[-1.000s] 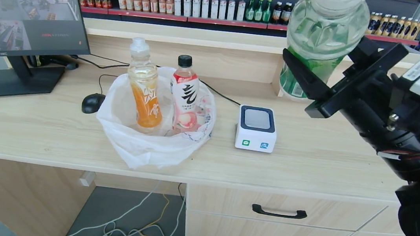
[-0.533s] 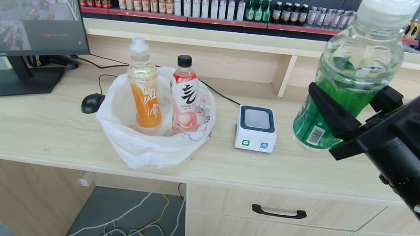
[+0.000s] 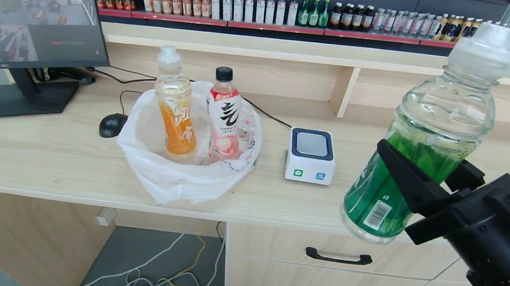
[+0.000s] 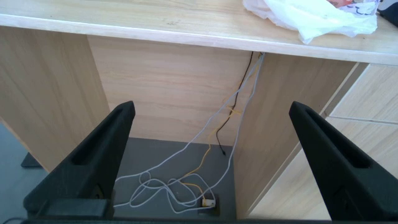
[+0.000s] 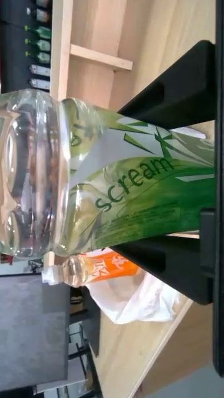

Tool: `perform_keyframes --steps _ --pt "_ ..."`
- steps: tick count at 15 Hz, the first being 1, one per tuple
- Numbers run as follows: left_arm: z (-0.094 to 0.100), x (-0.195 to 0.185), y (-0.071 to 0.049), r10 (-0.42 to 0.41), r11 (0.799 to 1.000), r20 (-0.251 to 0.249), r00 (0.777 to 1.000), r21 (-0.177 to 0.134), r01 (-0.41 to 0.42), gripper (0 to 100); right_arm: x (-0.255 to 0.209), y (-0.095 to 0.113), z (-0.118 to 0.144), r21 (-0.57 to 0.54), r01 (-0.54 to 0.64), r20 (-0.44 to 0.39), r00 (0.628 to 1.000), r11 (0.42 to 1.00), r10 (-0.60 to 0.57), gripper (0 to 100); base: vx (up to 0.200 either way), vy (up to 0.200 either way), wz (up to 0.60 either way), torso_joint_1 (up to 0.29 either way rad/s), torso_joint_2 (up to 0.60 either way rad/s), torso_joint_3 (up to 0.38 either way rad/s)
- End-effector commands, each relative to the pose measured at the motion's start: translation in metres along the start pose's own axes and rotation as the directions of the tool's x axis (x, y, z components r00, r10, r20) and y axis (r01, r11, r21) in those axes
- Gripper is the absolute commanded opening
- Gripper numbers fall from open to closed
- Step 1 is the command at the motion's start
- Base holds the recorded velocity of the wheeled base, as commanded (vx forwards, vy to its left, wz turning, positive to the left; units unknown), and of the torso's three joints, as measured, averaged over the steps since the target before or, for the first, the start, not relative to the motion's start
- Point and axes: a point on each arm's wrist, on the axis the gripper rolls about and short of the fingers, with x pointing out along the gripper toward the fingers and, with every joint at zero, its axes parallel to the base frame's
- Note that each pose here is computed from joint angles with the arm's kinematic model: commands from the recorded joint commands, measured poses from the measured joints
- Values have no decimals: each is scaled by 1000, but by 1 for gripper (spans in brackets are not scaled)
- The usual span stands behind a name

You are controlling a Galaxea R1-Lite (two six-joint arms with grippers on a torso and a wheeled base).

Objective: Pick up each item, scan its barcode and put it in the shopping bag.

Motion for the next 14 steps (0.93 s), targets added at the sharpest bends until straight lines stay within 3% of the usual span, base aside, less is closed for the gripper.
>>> perform_keyframes --steps 1,14 --pt "0 0 0 -1 1000 -1 1000 1 1 100 -1 2 -3 12 -9 -13 1000 1000 9 0 0 0 0 0 0 0" --pt "0 0 0 1 1000 1 1000 -2 -1 100 -2 0 4 53 -6 14 1000 999 5 0 -15 0 0 0 0 0"
